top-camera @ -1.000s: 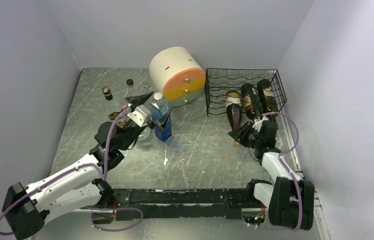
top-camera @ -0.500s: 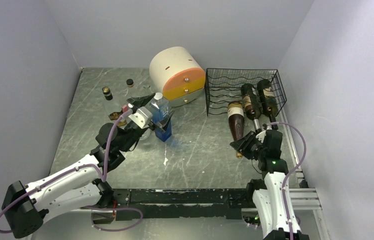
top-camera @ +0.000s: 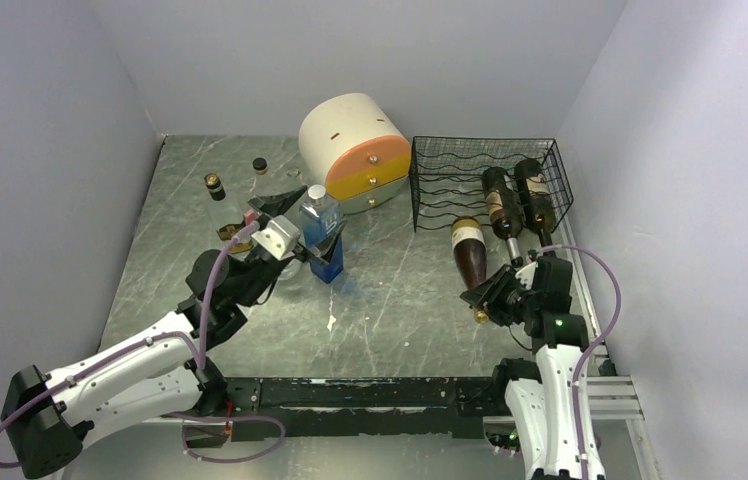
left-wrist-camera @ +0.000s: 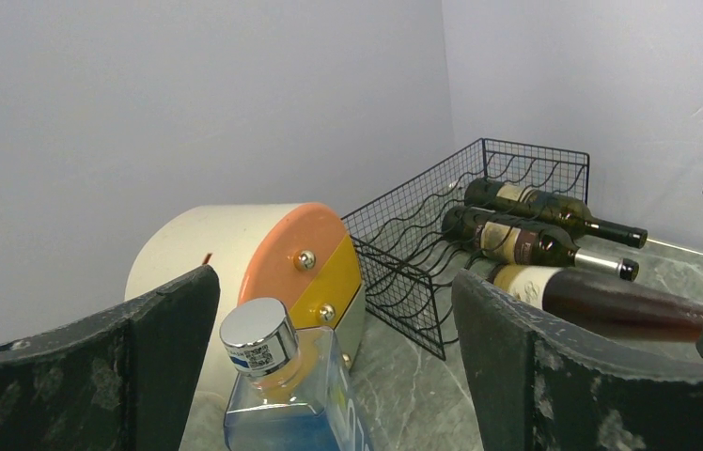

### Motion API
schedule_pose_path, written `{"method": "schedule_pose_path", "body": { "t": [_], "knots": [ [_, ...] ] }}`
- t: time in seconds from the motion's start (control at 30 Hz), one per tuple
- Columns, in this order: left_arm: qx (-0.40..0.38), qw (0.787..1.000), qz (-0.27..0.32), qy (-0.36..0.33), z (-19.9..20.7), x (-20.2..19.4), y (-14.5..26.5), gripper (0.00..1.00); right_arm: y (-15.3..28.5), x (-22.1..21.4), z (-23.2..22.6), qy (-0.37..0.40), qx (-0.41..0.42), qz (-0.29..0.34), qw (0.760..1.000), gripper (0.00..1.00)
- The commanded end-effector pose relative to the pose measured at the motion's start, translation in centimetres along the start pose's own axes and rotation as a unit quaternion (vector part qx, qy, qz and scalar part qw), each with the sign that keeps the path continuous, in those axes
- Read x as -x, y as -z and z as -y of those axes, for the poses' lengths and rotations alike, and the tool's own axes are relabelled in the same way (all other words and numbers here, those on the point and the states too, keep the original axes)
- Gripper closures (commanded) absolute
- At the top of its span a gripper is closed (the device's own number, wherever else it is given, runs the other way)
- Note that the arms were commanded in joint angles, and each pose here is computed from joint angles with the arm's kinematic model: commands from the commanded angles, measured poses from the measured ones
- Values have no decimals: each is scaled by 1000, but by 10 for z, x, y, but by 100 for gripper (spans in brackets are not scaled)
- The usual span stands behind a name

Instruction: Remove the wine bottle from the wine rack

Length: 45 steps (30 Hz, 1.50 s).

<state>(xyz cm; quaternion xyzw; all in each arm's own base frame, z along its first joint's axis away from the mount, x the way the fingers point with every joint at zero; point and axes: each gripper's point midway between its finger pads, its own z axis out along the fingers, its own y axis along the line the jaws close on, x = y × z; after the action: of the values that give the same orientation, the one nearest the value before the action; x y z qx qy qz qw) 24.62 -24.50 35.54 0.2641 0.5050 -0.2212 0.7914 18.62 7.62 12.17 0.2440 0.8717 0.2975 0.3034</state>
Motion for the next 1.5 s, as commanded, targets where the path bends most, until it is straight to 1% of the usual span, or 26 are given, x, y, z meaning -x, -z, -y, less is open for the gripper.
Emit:
{"method": "schedule_pose_path", "body": {
  "t": [0.0, 0.13, 0.23, 0.33, 0.4, 0.5, 0.6, 0.67, 0.77, 0.87, 0.93, 1.0, 1.07, 1.2, 1.33, 1.47],
  "knots": [
    [13, 1000, 25, 2, -6, 18, 3, 3, 42, 33, -78, 136, 142, 64, 978, 100],
    [12, 999, 30, -8, -7, 22, 3, 3, 55, 27, -90, 173, 155, 46, 972, 100],
    [-27, 998, 32, -38, 4, 27, 1, 5, 59, 18, -94, 195, 155, 14, 968, 100],
    [-84, 994, 28, -57, 23, 26, 0, 7, 62, 10, -103, 212, 175, -16, 961, 100],
    [-135, 989, 29, -61, 41, 25, 0, 9, 63, 2, -108, 220, 191, -48, 956, 100],
    [-231, 971, 41, -53, 78, 24, 7, 11, 61, -9, -111, 226, 201, -88, 949, 100],
    [-300, 952, 38, -49, 110, 19, 14, 10, 59, -19, -113, 226, 214, -121, 942, 100],
    [-332, 942, 20, -53, 131, 8, 16, 10, 57, -23, -114, 227, 216, -137, 940, 100],
    [-365, 927, -29, -74, 161, -24, 18, 9, 50, -28, -109, 218, 200, -167, 941, 100],
    [-368, 921, -86, -97, 182, -60, 15, 7, 46, -37, -107, 213, 190, -209, 935, 100],
    [-368, 917, -110, -104, 191, -74, 9, 6, 45, -41, -109, 217, 192, -222, 931, 100],
    [-364, 918, -122, -101, 197, -80, 4, 5, 45, -45, -111, 224, 198, -226, 927, 100],
    [-374, 913, -128, -96, 205, -84, 2, 4, 46, -48, -113, 233, 199, -230, 924, 100],
    [-414, 890, -158, -106, 228, -104, 5, 3, 44, -54, -113, 244, 195, -239, 919, 100],
    [-458, 863, -171, -125, 251, -125, 9, 3, 43, -60, -113, 252, 194, -246, 915, 100],
    [-474, 845, -193, -153, 260, -148, 5, 5, 47, -64, -115, 262, 200, -246, 912, 100]
  ]
}}
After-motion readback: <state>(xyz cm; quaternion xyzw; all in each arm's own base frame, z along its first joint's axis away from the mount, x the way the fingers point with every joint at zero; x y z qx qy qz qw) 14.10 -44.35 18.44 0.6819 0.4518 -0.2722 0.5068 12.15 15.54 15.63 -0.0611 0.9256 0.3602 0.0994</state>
